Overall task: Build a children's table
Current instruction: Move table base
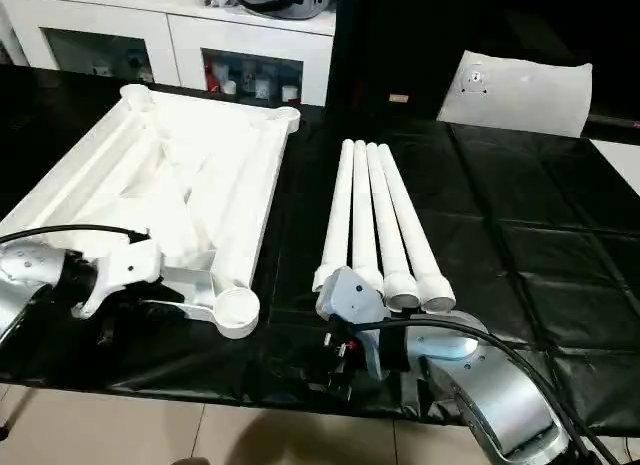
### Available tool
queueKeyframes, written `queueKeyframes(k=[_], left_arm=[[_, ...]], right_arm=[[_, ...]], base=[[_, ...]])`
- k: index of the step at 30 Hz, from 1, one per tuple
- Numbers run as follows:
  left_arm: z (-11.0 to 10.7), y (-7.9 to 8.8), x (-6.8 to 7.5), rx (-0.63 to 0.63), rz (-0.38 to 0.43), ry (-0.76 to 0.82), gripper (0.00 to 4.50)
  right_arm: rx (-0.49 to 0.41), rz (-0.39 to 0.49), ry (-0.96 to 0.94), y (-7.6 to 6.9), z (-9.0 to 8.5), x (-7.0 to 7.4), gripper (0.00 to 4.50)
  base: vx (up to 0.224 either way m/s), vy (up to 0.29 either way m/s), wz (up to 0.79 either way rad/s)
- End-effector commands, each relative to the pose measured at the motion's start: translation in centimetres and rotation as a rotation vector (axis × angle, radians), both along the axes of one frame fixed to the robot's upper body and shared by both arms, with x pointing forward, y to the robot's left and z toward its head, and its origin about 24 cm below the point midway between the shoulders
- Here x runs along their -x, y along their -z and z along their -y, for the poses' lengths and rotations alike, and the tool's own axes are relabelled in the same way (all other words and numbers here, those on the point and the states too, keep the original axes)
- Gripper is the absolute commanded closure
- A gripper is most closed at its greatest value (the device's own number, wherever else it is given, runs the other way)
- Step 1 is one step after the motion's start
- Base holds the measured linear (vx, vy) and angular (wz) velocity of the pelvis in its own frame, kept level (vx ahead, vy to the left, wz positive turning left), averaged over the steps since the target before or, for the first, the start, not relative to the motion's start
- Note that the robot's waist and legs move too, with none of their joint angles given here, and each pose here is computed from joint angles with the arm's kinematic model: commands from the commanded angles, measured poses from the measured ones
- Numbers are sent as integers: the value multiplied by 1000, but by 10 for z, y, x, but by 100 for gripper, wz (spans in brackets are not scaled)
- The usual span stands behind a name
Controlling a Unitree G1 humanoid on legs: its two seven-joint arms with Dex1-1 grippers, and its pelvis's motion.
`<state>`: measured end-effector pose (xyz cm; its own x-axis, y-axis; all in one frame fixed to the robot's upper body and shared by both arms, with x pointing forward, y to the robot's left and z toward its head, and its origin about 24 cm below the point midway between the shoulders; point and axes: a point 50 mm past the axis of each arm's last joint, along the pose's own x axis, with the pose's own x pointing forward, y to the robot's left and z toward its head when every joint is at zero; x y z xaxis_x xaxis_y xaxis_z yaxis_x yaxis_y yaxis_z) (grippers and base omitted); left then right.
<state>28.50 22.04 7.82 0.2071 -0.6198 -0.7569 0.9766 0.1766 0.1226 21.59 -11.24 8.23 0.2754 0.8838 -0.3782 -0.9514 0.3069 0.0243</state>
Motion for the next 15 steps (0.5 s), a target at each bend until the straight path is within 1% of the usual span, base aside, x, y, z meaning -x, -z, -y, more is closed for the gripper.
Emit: queueKeyframes(k=[1, 3, 4, 6, 8, 11, 12, 13, 15], left_arm=[[2, 1, -5, -5, 33, -47, 404], [9, 0, -11, 25, 89, -86, 409], [9, 0, -12, 28, 98, -93, 416], [17, 2, -19, 44, 174, -135, 425], [18, 3, -20, 48, 181, -137, 434], [25, 2, -22, 97, 216, -68, 445], [25, 2, -22, 97, 216, -68, 448], [30, 0, -21, 144, 215, -40, 448], [35, -1, -18, 179, 204, 12, 448]], right_arm=[[-3, 8, -9, -3, 1, -2, 0], [-6, 16, 1, -3, 1, -3, 0], [-7, 17, 2, -3, 1, -3, 0], [-13, 23, 11, -3, -1, -4, 0], [-14, 24, 12, -3, -1, -4, 0], [-19, 29, 15, -3, -2, -5, 0], [-19, 29, 15, -3, -2, -5, 0], [-20, 29, 16, -3, -2, -6, 0], [-21, 32, 16, -3, -2, -6, 0]], base=[[0, 0, 0], [0, 0, 0], [0, 0, 0], [0, 0, 0], [0, 0, 0], [0, 0, 0], [0, 0, 0], [0, 0, 0], [0, 0, 0]])
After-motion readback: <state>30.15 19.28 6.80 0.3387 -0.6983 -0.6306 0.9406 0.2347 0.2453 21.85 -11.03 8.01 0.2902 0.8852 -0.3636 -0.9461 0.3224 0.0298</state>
